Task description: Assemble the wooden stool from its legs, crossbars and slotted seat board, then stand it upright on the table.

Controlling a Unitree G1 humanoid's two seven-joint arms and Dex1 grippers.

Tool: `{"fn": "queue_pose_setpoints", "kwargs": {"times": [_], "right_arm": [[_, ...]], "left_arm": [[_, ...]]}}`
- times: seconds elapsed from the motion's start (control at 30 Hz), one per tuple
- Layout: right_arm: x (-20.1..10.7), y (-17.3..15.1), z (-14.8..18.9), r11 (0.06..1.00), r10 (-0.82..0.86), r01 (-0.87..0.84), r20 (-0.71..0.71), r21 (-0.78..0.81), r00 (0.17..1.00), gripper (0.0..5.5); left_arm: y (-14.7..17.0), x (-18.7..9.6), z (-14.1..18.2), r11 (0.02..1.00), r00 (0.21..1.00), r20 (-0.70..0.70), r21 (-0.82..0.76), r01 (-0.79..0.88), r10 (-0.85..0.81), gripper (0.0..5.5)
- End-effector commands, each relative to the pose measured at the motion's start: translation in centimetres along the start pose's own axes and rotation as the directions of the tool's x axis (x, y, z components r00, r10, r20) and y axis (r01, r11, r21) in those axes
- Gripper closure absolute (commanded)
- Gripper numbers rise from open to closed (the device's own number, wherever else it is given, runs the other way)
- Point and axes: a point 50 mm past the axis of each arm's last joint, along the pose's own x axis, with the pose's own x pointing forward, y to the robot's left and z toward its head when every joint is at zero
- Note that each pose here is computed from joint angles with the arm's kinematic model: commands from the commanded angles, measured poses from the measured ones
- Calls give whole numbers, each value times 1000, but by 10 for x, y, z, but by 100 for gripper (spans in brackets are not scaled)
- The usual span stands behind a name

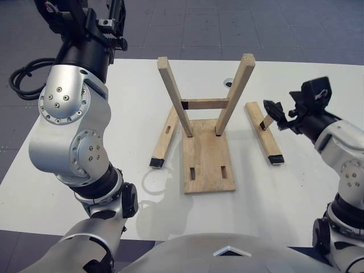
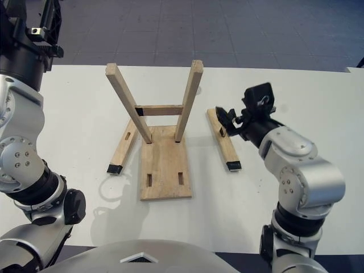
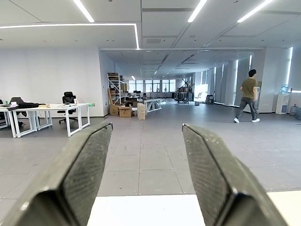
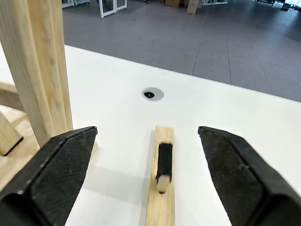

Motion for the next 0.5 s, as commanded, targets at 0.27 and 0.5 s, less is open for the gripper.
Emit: {"fn": "queue_pose_setpoints", "kwargs": {"times": [0.27, 0.5], "right_arm": [[-4, 17, -104, 998, 59, -46, -349, 46, 935, 15], [1, -5, -130, 997, -48, 66, -379, 33, 924, 15]], "left_arm": [[-3, 3, 0, 1000, 1000, -17, 0, 21, -21, 275], [-5, 4, -1, 999, 999, -20, -4, 38, -38, 275]]}}
